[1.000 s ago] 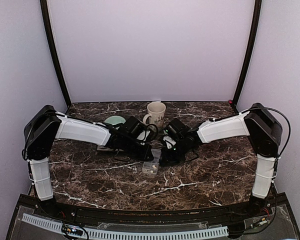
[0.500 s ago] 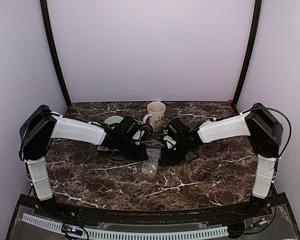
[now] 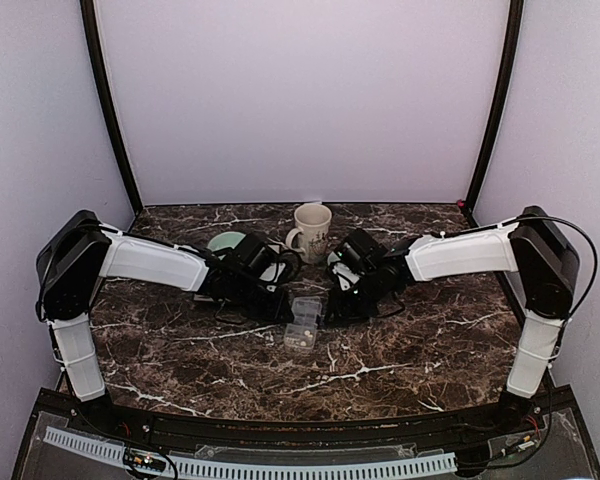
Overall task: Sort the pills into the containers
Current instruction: Close the lid of the pill container.
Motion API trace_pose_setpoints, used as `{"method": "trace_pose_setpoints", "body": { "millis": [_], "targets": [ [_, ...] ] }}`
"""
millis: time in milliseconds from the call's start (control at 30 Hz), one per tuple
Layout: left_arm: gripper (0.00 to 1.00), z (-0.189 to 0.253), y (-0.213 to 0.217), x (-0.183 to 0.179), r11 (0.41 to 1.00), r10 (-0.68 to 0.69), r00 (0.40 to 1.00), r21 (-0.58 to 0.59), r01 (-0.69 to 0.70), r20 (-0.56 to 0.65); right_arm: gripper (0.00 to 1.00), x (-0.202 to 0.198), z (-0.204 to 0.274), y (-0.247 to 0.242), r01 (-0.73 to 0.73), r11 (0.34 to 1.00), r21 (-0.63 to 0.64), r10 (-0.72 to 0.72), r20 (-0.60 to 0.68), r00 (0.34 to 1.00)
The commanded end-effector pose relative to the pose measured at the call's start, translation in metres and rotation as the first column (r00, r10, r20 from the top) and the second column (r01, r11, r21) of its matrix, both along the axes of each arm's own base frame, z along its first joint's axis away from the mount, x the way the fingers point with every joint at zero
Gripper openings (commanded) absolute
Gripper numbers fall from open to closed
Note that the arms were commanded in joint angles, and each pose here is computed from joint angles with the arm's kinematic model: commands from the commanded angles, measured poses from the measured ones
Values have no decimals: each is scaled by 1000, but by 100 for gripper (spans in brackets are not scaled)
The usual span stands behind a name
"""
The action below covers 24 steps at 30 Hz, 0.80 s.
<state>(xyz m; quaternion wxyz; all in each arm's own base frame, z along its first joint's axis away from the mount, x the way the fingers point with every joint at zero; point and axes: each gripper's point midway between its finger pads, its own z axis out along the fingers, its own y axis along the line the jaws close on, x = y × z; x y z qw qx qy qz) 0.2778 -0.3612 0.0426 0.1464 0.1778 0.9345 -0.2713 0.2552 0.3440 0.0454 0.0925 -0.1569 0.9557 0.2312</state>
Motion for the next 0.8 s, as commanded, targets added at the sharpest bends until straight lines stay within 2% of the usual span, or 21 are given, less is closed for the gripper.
{"method": "trace_pose_setpoints", "body": {
  "millis": [0,300,767],
  "targets": [
    [13,4,-1,-2,1000,-9,1000,-23,9,-11,28,10,24,6,23,999,39,-24,27,999],
    [13,9,-3,-1,999,-14,1000,-35,14,0,39,12,26,16,16,998,59,-16,-2,1000],
    [13,12,-7,1,999,-19,1000,-45,19,-1,40,9,19,24,4,1000,24,-4,-33,999]
  ]
}}
